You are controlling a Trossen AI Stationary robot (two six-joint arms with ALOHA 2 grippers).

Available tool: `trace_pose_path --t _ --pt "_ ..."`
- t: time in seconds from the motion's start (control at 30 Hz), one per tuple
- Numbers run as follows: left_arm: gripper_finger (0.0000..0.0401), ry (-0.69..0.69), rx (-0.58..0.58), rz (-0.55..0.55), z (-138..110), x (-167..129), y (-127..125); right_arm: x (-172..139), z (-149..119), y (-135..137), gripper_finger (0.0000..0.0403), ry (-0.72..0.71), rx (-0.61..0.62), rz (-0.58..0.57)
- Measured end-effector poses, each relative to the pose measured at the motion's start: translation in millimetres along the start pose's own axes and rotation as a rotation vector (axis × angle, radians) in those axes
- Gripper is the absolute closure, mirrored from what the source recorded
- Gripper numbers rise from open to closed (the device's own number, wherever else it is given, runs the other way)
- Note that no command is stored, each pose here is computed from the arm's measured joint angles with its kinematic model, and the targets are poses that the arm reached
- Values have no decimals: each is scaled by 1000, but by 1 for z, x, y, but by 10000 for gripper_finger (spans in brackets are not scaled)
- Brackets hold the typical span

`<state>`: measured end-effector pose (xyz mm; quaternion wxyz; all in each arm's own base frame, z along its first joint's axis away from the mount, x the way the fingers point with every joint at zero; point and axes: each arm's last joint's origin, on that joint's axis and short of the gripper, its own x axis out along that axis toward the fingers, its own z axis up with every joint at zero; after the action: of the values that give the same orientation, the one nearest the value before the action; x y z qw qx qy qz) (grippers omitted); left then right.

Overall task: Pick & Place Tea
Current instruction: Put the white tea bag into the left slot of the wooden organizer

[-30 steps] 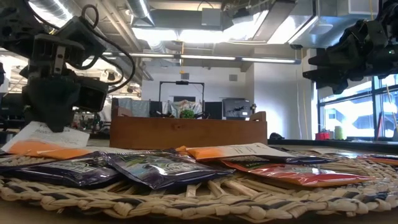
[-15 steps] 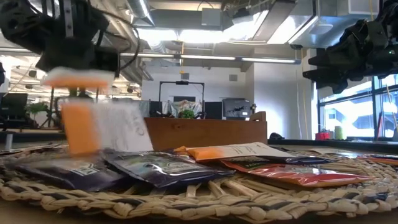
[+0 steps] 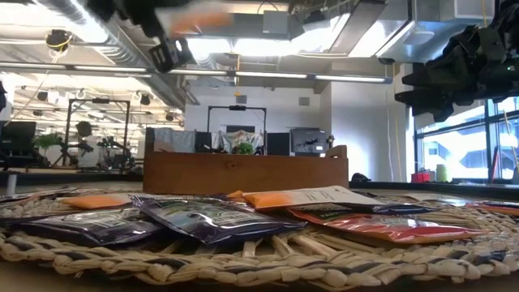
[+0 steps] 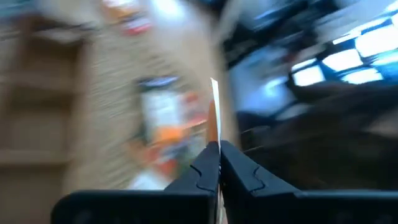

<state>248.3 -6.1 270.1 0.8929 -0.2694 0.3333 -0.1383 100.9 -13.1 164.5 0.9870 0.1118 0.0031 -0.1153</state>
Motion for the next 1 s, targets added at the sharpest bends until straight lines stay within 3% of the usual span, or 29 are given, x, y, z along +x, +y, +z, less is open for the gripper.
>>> trace_pose_path --t 0.1,0.17,0.37,0.57,1.0 --pt "399 78 6 231 10 -1 -1 0 0 0 156 0 0 0" --pt "399 109 29 299 15 3 0 0 0 0 156 0 0 0" --pt "399 205 123 327 26 27 11 0 0 0 156 0 0 0" --pt "399 366 67 401 21 40 33 0 0 0 156 0 0 0" --pt "399 406 47 419 20 43 45 0 0 0 156 0 0 0"
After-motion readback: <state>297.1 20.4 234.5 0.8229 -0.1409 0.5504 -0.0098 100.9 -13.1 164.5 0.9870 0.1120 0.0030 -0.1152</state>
